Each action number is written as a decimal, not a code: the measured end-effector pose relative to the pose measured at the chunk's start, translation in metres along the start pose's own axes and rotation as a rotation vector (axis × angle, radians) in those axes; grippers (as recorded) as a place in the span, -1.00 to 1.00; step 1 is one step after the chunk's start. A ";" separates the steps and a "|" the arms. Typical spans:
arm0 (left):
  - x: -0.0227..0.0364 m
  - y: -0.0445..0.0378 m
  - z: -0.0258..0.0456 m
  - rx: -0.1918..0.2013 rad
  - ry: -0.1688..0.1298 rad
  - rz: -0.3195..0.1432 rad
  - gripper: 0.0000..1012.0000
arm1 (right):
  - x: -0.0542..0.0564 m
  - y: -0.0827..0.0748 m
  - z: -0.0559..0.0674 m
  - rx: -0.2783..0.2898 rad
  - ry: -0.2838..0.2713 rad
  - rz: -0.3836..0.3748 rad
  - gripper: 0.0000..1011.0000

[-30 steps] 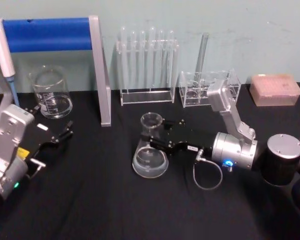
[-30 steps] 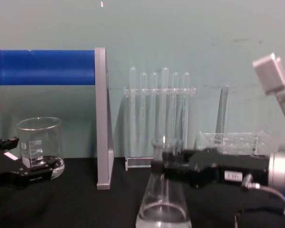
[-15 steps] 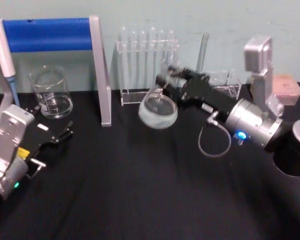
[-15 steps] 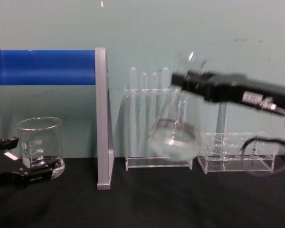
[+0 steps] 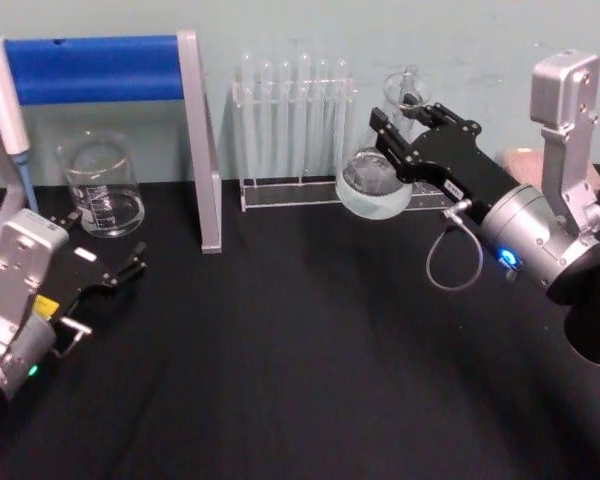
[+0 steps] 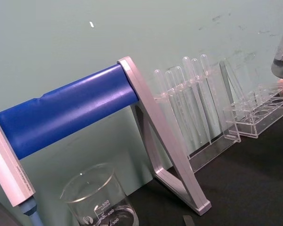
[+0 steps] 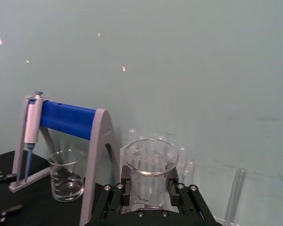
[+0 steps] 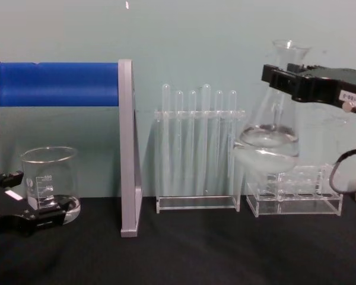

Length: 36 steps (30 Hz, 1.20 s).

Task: Grasp the erlenmeyer flask with one hand, shake it three times, then place it back.

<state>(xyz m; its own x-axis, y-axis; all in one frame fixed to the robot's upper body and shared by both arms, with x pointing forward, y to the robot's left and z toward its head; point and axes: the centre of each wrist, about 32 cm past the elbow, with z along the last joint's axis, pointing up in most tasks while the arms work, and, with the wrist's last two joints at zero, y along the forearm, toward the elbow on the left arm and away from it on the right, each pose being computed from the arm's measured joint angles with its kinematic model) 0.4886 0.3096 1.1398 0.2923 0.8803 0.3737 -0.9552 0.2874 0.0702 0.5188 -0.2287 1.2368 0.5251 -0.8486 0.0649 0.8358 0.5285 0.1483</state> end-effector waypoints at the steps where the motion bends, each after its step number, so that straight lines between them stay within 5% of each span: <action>1: 0.0000 0.0000 0.0000 0.000 0.000 0.000 0.98 | 0.000 0.000 0.000 -0.001 0.000 -0.003 -0.11; 10: 0.0000 0.0000 0.0000 0.000 0.000 0.000 0.98 | -0.001 0.000 -0.001 -0.007 0.007 -0.001 -0.11; 17: 0.0000 0.0000 0.0000 0.000 0.000 0.000 0.98 | -0.002 0.005 -0.002 -0.012 0.006 0.078 -0.11; 27: 0.0000 0.0000 0.0000 0.000 0.000 0.000 0.98 | -0.019 0.019 -0.003 -0.013 0.014 0.405 -0.11; 36: 0.0000 0.0000 0.0000 0.000 0.000 0.000 0.98 | -0.036 0.026 -0.003 -0.009 0.020 0.573 -0.11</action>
<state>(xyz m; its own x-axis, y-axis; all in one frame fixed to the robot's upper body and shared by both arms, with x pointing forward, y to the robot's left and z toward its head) 0.4886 0.3097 1.1398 0.2923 0.8803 0.3737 -0.9552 0.2873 0.0703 0.5221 -0.1845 1.2348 0.8978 -0.4255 0.1139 0.4176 0.9045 0.0869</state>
